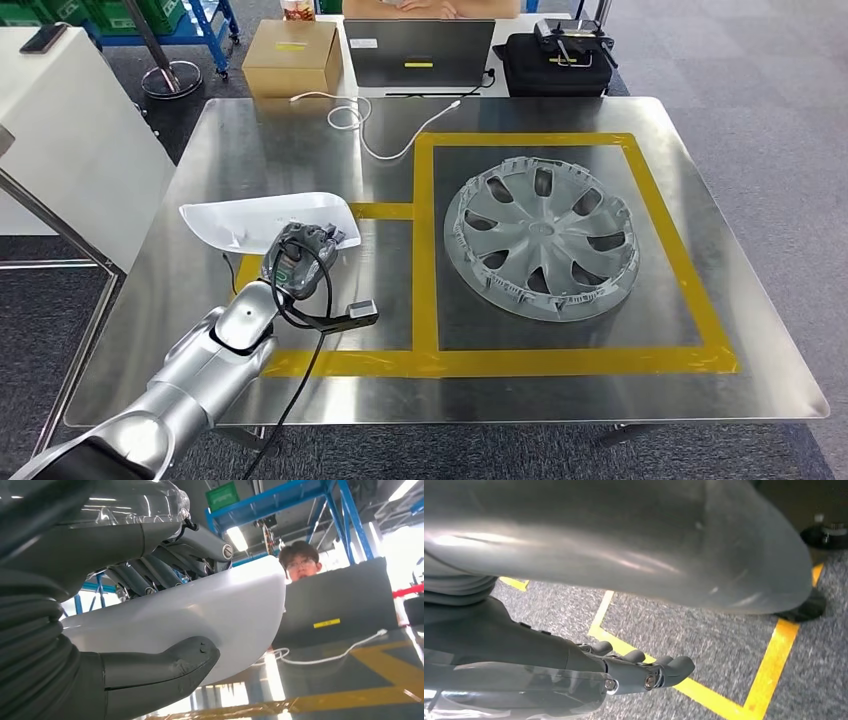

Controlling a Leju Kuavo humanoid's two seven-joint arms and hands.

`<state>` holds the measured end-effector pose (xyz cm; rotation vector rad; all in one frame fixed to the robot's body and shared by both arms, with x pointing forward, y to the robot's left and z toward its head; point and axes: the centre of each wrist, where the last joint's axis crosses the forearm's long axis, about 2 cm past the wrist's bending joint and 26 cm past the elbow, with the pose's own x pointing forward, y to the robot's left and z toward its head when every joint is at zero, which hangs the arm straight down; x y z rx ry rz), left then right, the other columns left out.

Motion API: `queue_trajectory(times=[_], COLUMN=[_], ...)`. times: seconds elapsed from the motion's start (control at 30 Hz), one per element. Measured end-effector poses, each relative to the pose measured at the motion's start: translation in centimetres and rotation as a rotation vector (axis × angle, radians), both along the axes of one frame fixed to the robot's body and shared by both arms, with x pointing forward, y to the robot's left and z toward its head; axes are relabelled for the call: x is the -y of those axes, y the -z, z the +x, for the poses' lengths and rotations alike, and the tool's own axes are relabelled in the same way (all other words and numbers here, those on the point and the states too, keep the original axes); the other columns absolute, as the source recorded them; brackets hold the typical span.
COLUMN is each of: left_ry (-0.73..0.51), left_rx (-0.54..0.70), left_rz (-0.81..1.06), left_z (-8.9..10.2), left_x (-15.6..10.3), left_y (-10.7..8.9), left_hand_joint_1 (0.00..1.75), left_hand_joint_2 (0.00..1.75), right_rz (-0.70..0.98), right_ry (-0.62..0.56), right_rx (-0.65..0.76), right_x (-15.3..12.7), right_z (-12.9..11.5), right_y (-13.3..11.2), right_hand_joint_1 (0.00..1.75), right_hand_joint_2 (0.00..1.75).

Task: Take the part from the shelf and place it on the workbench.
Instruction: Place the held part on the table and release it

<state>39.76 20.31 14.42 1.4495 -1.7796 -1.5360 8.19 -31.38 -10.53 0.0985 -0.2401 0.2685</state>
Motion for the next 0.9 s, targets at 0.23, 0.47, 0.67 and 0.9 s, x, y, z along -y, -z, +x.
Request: queue_trajectory(times=[0.23,0.47,0.67,0.9], left_ry=[0.041,0.083,0.136,0.171], left_rx=[-0.038,-0.081,-0.088,-0.093], left_rz=[-0.023,-0.050,-0.049,-0.045], left_z=[-0.4,-1.4,-1.6,-1.8], left_x=[1.7,2.1,2.5,3.9], left_y=[0.1,1.5,1.8,1.7], left_hand_joint_1=[1.75,0.00,0.00,0.00], left_hand_joint_2=[1.75,1.75,1.75,0.00], right_rz=[0.003,0.004,0.010,0.013], right_ry=[-0.006,-0.007,-0.020,-0.029], right_rx=[-0.003,-0.003,0.000,-0.004], right_x=[-0.1,-0.3,-0.6,-0.9], right_z=[0.0,0.0,0.2,0.4], right_y=[0.0,0.0,0.0,-0.1], right_hand_joint_1=[0.00,0.00,0.00,0.00], right_hand_joint_2=[0.00,0.00,0.00,0.00])
